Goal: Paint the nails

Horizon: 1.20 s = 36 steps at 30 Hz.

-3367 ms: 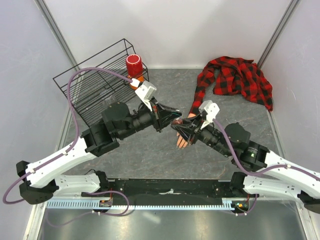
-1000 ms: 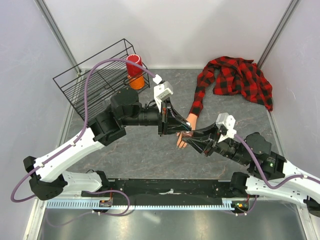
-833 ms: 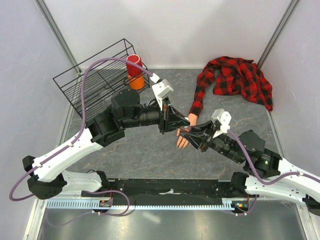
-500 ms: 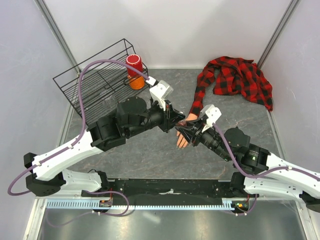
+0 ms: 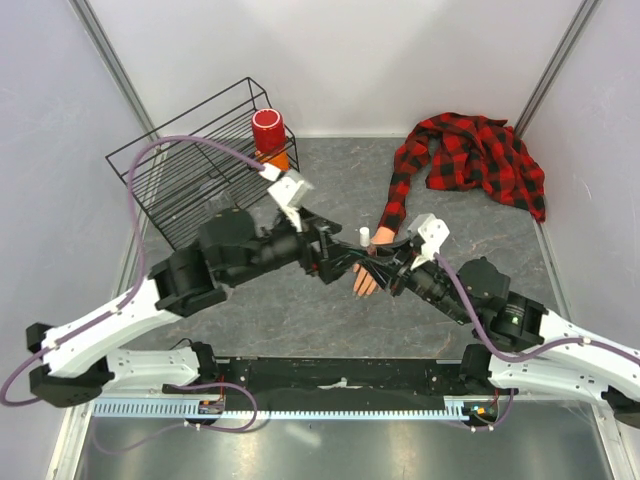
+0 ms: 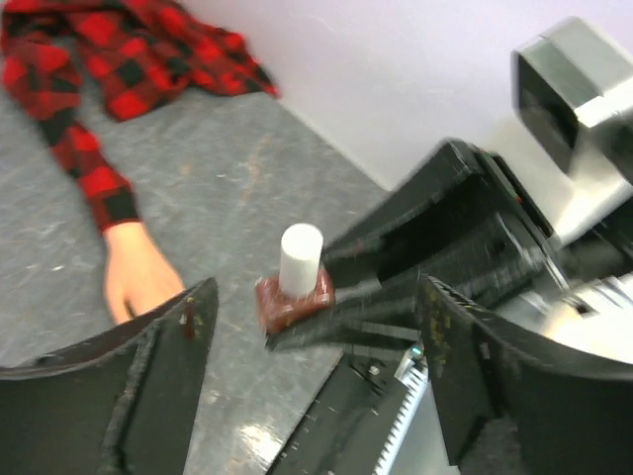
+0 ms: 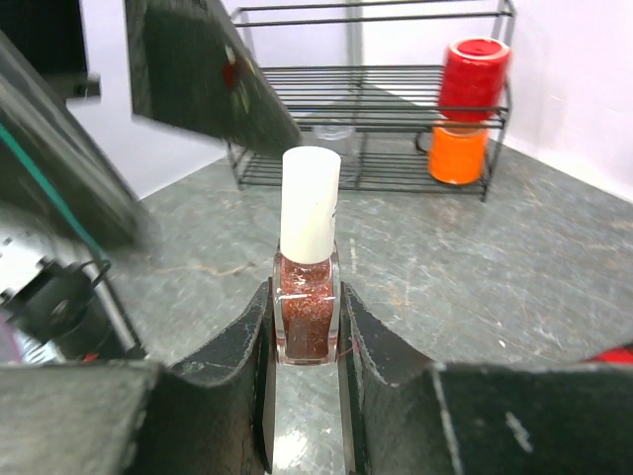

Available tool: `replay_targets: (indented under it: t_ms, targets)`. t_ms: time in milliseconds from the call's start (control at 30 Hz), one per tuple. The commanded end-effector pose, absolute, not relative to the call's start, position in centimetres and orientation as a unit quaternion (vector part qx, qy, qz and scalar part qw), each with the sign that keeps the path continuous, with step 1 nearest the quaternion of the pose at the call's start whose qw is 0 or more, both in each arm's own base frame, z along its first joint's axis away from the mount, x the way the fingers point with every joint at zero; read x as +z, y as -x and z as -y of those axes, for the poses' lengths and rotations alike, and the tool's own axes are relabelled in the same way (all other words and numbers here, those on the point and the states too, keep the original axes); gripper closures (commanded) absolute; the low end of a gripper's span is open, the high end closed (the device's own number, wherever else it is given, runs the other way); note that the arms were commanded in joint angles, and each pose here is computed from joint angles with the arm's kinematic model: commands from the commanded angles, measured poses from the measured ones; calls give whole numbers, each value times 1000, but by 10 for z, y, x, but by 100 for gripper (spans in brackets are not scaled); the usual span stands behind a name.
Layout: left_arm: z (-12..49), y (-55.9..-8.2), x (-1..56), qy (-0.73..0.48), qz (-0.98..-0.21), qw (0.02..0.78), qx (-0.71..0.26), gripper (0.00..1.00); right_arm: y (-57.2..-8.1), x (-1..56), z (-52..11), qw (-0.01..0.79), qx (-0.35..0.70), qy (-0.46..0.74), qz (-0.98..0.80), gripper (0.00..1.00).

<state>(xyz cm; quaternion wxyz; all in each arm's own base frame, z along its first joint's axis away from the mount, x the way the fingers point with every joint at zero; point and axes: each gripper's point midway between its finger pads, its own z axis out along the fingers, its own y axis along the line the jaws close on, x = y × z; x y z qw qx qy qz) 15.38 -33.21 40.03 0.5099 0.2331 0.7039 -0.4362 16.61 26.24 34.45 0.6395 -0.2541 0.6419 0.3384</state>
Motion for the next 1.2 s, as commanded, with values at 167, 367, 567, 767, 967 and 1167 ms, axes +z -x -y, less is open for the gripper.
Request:
replay_targets:
  t_ms: [167,367,567,767,967,1167]
  targets:
    - [307,-109,442,-307,-586,455,-596,24,-96,362,-261,593,452,367,-556,100]
    - [320,-76,449,-382,-506,386,-670,33,-76,374,-257,575,491,379,-534,100]
    - [327,-73,442,-405,-493,372,-674,33,-74,381,-258,575,498,380,-527,100]
    - [333,-75,437,-413,-493,364,-674,42,-79,380,-263,579,492,379,-529,100]
    - [336,-77,431,-420,-497,360,-669,44,-85,385,-267,589,486,375,-526,100]
    - [338,-80,423,-426,-510,357,-657,49,-89,385,-270,595,478,372,-528,100]
